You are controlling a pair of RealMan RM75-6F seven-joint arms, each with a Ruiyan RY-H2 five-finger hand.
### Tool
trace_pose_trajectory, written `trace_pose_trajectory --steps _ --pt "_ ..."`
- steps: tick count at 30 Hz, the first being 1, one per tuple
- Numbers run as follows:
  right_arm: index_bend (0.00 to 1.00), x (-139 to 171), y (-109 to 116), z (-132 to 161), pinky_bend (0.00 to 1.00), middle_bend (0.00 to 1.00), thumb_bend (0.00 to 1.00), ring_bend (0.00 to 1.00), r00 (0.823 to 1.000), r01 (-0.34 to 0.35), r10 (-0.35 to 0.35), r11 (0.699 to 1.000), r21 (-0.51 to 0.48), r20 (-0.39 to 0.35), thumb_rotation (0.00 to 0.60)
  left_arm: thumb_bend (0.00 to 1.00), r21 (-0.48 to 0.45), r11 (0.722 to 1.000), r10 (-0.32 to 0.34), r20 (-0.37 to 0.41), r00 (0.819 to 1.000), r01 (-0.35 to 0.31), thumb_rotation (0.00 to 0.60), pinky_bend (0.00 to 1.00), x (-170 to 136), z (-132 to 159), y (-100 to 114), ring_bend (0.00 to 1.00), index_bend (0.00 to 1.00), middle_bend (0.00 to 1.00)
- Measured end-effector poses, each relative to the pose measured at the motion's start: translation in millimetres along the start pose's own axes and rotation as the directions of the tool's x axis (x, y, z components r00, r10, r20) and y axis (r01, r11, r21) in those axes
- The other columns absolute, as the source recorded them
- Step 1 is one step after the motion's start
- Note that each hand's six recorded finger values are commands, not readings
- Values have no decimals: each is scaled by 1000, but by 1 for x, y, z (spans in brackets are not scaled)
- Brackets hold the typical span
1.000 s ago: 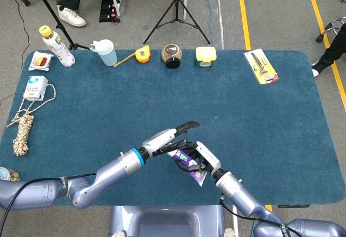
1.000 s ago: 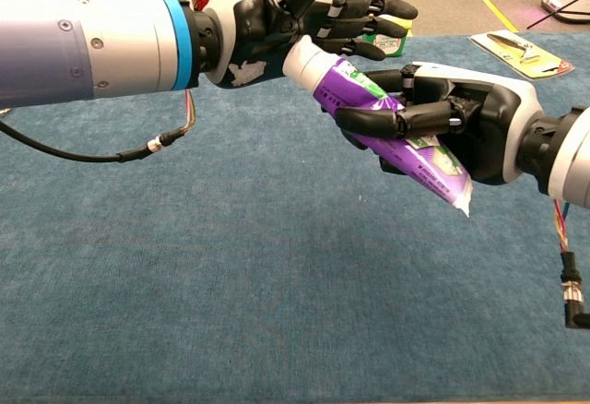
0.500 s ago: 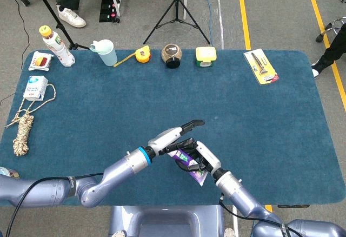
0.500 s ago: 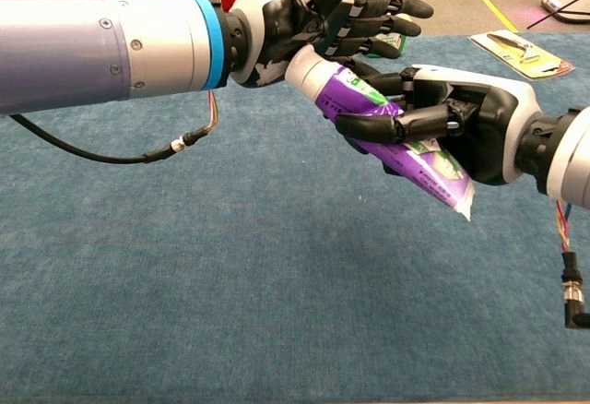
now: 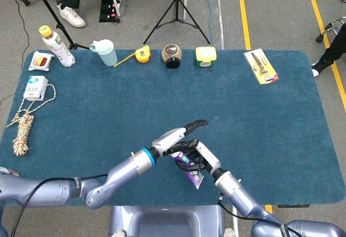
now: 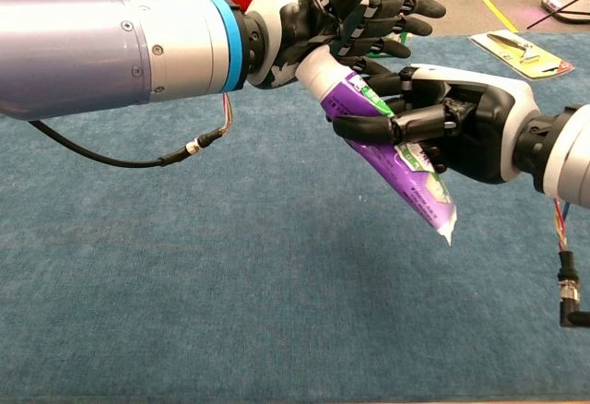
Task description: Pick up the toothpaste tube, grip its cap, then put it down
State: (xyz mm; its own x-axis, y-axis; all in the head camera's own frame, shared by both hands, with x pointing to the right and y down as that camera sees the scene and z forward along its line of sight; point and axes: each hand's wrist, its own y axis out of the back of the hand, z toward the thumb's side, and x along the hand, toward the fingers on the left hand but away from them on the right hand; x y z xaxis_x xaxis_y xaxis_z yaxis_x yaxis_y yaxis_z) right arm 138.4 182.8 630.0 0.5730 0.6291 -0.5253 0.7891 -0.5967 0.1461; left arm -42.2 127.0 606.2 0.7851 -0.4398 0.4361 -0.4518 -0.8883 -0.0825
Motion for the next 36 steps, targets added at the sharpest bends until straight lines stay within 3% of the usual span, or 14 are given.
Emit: trace_pose_trajectory --steps 13,22,28,32,34,36 --pt "871 -1 12 -17 1000 965 599 1000 999 10 -13 998 63 53 600 0 84 993 87 -9 996 -86 0 72 -24 5 47 0 0 0" --pt "871 -3 25 -29 995 960 600 1000 995 14 -27 990 142 91 600 0 179 970 170 -8 985 -166 0 72 -58 0 83 0 0 0" --pt "847 -4 50 -39 929 919 602 989 991 40 -73 963 266 113 600 0 303 928 236 -21 972 -218 0 72 -95 -13 105 0 0 0" --pt "807 -7 69 -45 855 878 604 942 987 56 -109 923 382 120 600 0 390 883 296 -32 955 -261 0 72 -126 -25 121 0 0 0" --pt "772 -9 76 -48 804 844 606 904 985 55 -120 902 428 125 599 0 413 867 320 -36 947 -277 0 72 -139 -29 126 0 0 0" --pt "681 -12 83 -52 706 760 608 805 983 55 -132 878 476 130 572 0 435 851 344 -40 938 -294 0 72 -153 -34 130 0 0 0"
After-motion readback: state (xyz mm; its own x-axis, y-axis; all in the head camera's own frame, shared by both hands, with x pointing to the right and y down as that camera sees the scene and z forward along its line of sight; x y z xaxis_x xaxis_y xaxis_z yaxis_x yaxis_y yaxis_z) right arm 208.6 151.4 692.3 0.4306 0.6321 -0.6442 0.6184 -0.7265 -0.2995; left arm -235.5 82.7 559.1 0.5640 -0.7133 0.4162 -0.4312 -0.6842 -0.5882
